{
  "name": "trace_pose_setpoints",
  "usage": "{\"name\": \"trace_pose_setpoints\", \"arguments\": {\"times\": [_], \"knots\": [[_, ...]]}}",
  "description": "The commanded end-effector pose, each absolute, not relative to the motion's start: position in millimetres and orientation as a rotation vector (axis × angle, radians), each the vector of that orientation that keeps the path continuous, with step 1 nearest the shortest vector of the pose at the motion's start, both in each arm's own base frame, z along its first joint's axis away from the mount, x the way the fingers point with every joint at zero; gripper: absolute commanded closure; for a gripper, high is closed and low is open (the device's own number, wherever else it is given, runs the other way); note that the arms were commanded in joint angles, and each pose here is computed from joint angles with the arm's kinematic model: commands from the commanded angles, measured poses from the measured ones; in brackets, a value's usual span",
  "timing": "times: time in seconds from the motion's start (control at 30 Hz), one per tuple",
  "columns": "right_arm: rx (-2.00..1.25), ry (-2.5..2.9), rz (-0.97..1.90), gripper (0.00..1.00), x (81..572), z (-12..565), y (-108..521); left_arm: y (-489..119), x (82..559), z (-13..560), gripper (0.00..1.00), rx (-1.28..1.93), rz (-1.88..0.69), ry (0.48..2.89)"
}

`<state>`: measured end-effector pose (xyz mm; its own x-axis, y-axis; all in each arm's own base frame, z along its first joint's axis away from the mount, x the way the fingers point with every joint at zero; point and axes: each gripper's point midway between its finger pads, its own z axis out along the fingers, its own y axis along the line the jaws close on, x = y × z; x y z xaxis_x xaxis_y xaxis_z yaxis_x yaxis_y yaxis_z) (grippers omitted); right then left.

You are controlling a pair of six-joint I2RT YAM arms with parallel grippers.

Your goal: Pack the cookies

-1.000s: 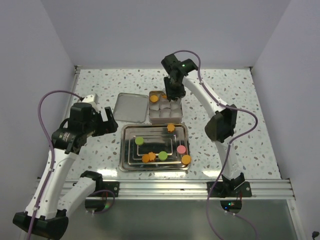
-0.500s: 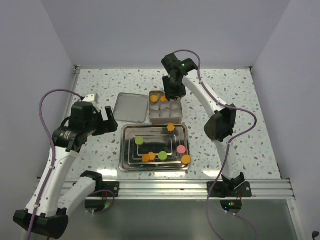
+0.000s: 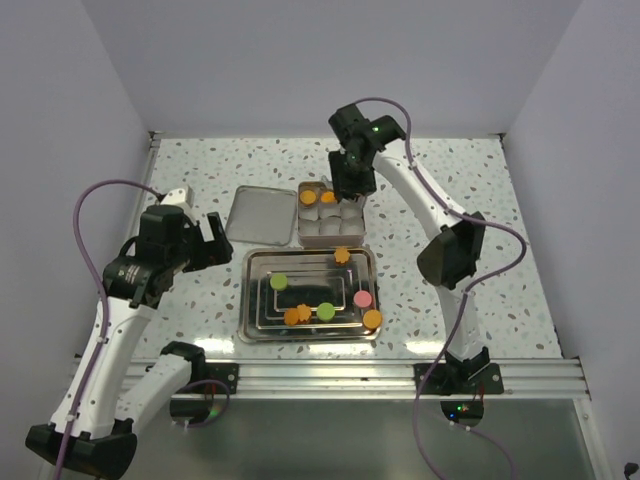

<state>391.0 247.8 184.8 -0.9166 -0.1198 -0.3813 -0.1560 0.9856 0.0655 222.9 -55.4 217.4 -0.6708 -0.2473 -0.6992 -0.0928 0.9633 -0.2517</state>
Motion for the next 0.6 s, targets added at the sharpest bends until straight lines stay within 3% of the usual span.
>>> {"name": "trace_pose_setpoints", "arguments": {"times": [0.0,0.37,0.57], "knots": [[-0.211,2.727,0.193,0.49,346.4,232.8,239.2,-56.0,231.6,242.7,0.00,-0.242,-0.265,2.208],[-0.540,2.745,0.274,0.47,220.4,216.3,310.1,-70.0,228.7,235.8,0.00,-0.209,-0.352,2.220],[-0.635,2.787,0.251,0.47,187.4,185.5,333.7,-75.0,224.1,238.0,0.00,-0.190,-0.389,2.216]]}}
